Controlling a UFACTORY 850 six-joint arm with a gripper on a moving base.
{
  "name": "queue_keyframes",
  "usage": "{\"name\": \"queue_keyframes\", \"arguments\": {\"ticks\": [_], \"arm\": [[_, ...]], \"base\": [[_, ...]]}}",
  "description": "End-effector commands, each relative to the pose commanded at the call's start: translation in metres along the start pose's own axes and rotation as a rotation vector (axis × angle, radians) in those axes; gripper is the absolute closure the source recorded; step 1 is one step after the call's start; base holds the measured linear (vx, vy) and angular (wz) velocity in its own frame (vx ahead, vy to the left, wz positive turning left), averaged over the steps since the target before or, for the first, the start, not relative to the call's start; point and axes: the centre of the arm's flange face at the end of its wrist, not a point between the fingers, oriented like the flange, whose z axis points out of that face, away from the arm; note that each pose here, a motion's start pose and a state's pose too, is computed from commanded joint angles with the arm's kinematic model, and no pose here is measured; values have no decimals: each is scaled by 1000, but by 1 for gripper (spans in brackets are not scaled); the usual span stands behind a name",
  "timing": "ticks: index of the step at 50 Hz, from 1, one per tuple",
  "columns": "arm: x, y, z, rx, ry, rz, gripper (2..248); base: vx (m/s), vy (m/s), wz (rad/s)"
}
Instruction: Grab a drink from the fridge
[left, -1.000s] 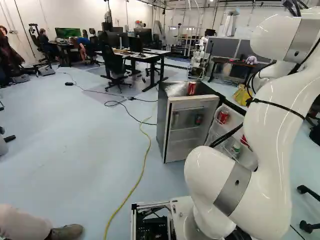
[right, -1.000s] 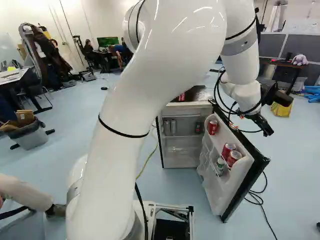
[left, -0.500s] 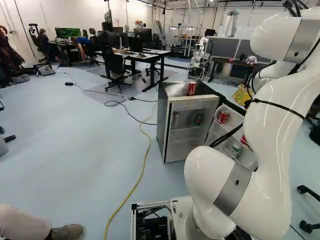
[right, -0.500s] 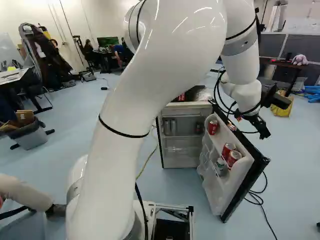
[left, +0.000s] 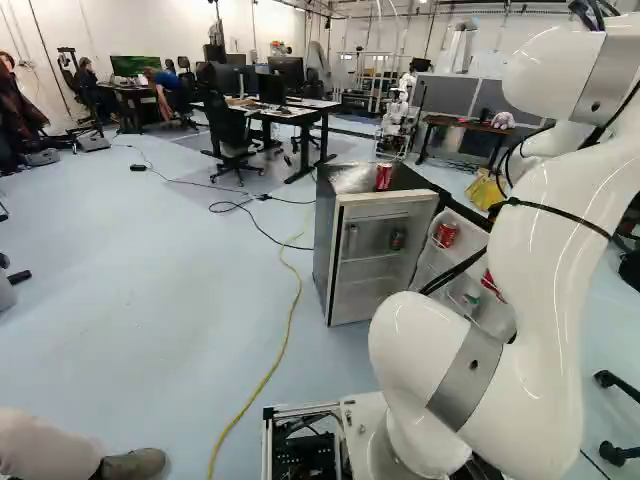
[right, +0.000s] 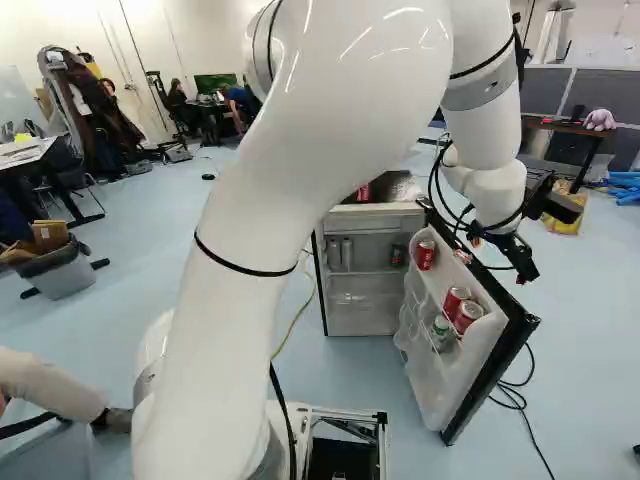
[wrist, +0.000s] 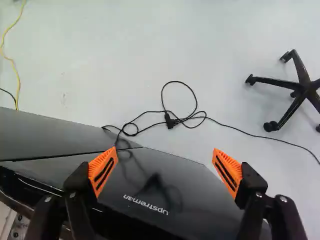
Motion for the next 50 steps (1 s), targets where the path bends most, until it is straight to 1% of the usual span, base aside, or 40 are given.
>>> {"name": "queue_keyframes", "arguments": {"ticks": [20,50], "arm": [[-9,9,-8,-8,-10,10,3],[-30,19,-24,-17,-30,19,3]], "base": [[0,0,0],[0,0,0]]}}
